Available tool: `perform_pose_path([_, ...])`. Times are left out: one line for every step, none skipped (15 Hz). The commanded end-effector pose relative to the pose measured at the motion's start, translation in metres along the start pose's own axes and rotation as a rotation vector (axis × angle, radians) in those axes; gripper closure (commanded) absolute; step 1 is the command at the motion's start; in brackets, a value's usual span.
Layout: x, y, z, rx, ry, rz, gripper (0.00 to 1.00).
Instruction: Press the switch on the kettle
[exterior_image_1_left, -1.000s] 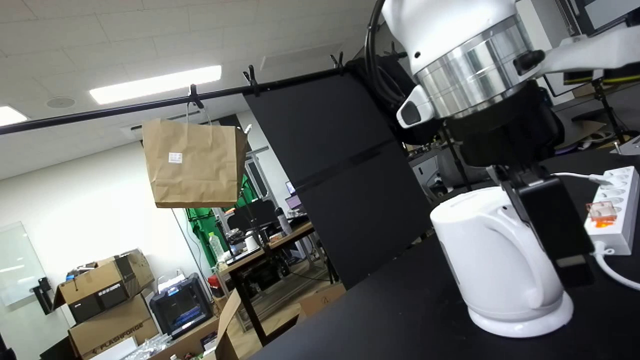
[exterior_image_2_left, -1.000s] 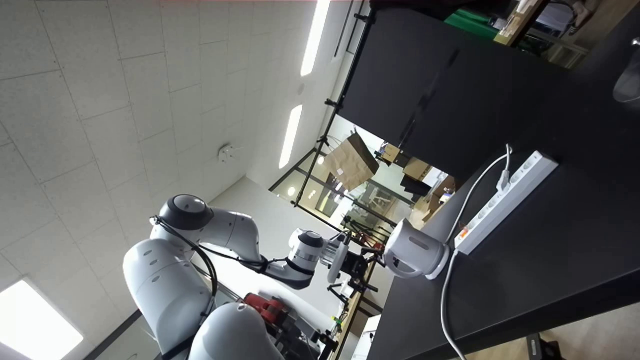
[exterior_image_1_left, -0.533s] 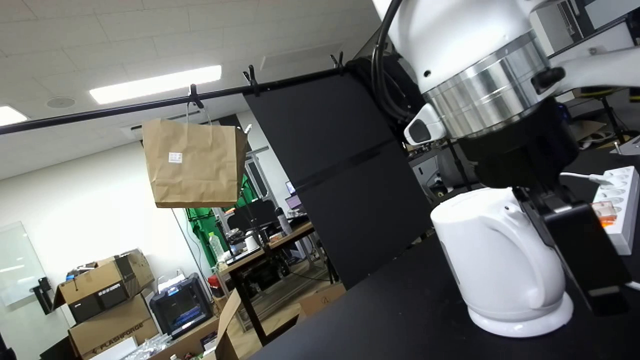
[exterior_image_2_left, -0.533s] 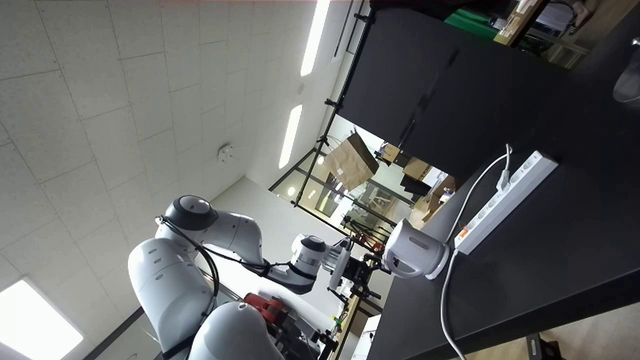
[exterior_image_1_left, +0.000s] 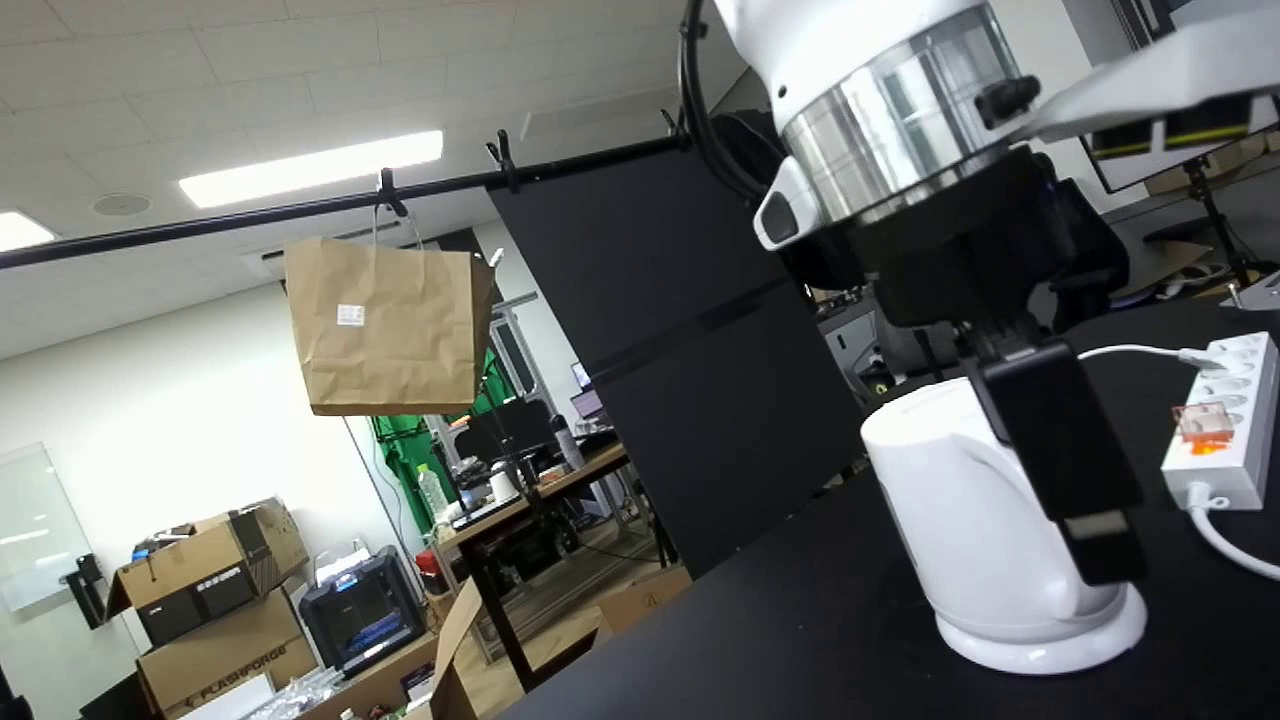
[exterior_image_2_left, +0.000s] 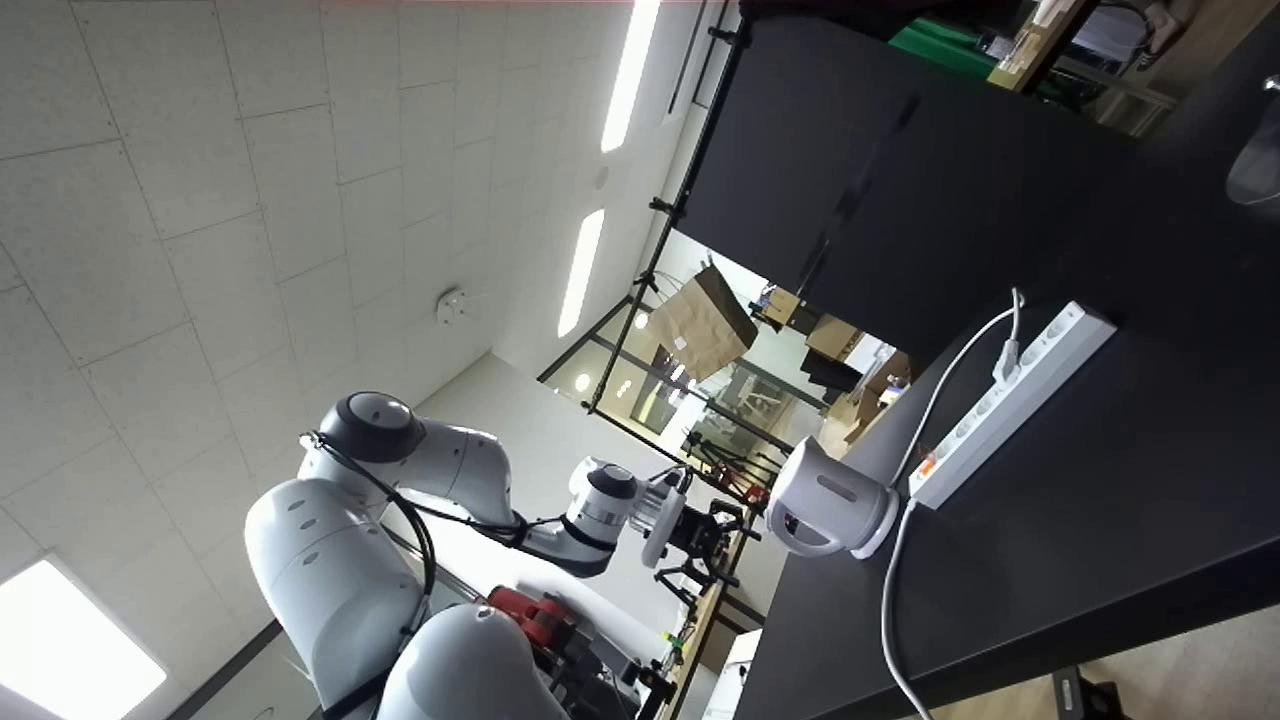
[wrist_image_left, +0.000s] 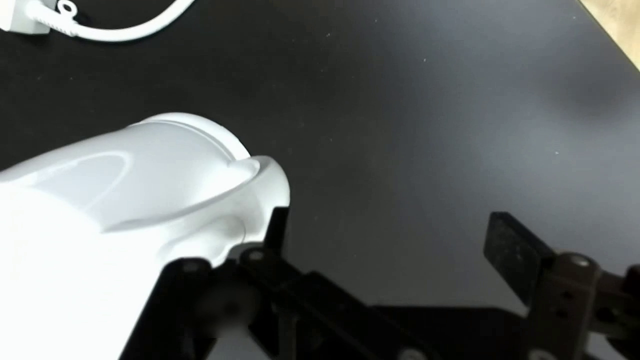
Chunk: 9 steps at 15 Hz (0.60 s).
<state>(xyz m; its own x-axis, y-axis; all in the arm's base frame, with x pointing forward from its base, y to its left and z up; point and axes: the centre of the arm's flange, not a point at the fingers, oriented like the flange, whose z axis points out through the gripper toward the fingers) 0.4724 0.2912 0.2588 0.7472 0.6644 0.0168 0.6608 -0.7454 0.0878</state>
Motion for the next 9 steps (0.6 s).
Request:
perform_pose_path([0.005,0.003,-0.046,0.021,0.044,-0.007,0.0])
perform_pose_path([0.004,0.003,-0.056,0.023,0.059,-0.008,0.0])
perform_pose_path([0.003,0.004,-0.064,0.024,0.069,-0.009,0.0])
perform_pose_path([0.001,0.005,-0.07,0.021,0.077,-0.008,0.0])
perform_pose_path([-0.001,0.007,-0.075,0.023,0.085,-0.005,0.0])
perform_pose_path([-0.002,0.01,-0.079,0.021,0.089,0.001,0.0])
perform_pose_path([-0.003,0.013,-0.081,0.023,0.084,0.007,0.0])
perform_pose_path([-0.005,0.016,-0.083,0.026,0.078,0.008,0.0])
perform_pose_path([0.004,0.009,-0.073,0.018,0.089,0.002,0.0])
